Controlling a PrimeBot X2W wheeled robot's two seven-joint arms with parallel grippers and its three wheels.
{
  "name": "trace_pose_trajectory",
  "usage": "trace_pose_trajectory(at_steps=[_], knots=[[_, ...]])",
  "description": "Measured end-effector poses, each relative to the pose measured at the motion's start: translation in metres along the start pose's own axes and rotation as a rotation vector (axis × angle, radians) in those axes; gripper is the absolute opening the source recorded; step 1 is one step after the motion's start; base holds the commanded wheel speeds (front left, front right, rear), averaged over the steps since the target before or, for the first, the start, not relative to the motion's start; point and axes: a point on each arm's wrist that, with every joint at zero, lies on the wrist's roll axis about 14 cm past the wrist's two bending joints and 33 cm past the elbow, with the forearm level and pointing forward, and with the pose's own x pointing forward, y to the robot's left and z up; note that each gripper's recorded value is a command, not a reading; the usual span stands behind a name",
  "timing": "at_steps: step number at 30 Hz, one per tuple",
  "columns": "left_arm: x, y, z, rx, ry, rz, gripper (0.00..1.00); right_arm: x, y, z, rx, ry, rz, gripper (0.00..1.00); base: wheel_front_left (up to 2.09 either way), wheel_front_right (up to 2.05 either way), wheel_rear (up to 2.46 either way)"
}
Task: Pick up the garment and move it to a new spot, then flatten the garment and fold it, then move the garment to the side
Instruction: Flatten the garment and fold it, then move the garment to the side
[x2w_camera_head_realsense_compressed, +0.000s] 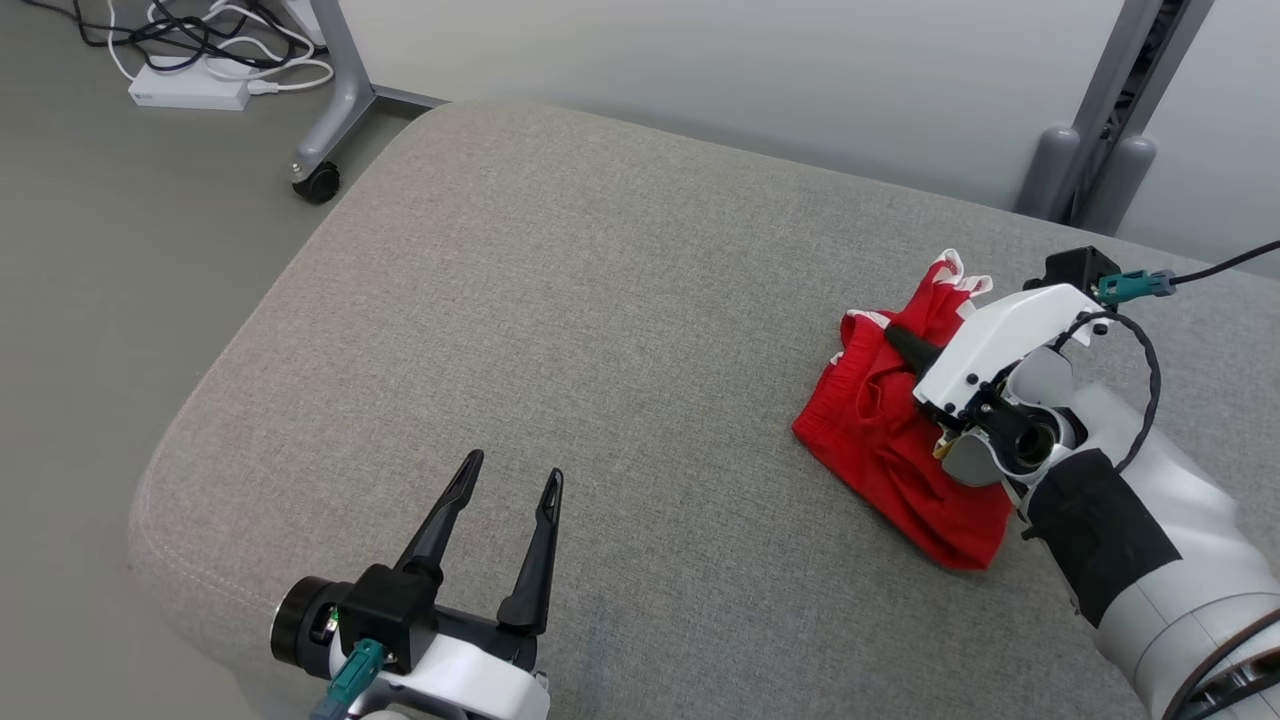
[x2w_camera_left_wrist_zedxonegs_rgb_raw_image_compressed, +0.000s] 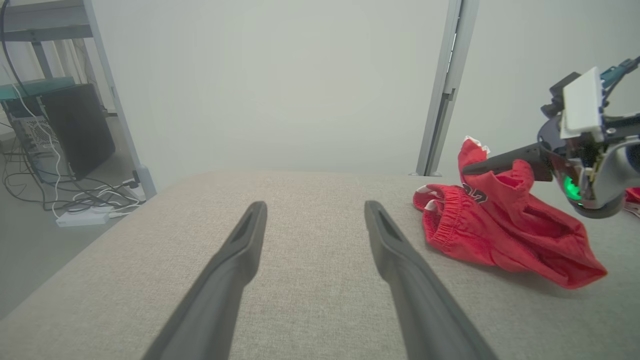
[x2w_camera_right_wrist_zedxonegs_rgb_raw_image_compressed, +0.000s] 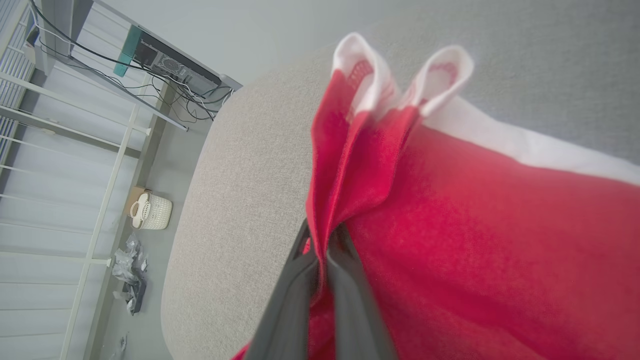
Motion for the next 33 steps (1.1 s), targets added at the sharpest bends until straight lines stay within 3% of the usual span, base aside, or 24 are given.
trace_pose_trajectory(at_steps=[1, 2, 3, 4, 12, 20, 22, 25, 29, 33], knots=[[0.000, 0.000, -0.001, -0.004, 0.002, 0.002, 1.00, 0.001, -0.001, 0.000, 0.003, -0.003, -0.001, 0.00, 0.00, 0.00, 0.00], [0.000, 0.001, -0.001, -0.005, 0.004, 0.006, 1.00, 0.002, -0.001, -0.001, 0.004, -0.003, -0.003, 0.36, 0.00, 0.00, 0.00], [0.000, 0.002, -0.001, -0.004, 0.005, 0.010, 1.00, 0.001, -0.002, 0.000, 0.003, -0.009, -0.005, 0.87, 0.00, 0.00, 0.00], [0.000, 0.002, -0.002, -0.004, 0.005, 0.012, 1.00, 0.001, -0.003, 0.000, 0.006, -0.010, -0.007, 1.00, 0.00, 0.00, 0.00], [0.007, 0.001, 0.001, 0.004, -0.005, 0.003, 1.00, -0.012, 0.006, 0.023, 0.009, -0.099, 0.045, 1.00, 0.00, 0.00, 0.00], [0.012, -0.006, 0.005, 0.015, -0.025, -0.031, 1.00, -0.045, -0.003, 0.055, -0.160, -0.303, 0.079, 1.00, 0.00, 0.00, 0.00], [0.013, -0.008, 0.006, 0.016, -0.027, -0.039, 1.00, -0.056, -0.016, 0.056, -0.245, -0.338, 0.052, 1.00, 0.00, 0.00, 0.00], [0.016, -0.011, 0.008, 0.024, -0.036, -0.053, 1.00, -0.067, -0.037, 0.053, -0.273, -0.351, 0.009, 1.00, 0.00, 0.00, 0.00], [0.019, -0.016, 0.009, 0.031, -0.041, -0.073, 1.00, -0.074, -0.065, 0.035, -0.234, -0.272, -0.054, 1.00, 0.00, 0.00, 0.00], [0.021, -0.020, 0.007, 0.037, -0.035, -0.090, 1.00, -0.076, -0.080, 0.022, -0.123, -0.188, -0.079, 1.00, 0.00, 0.00, 0.00]])
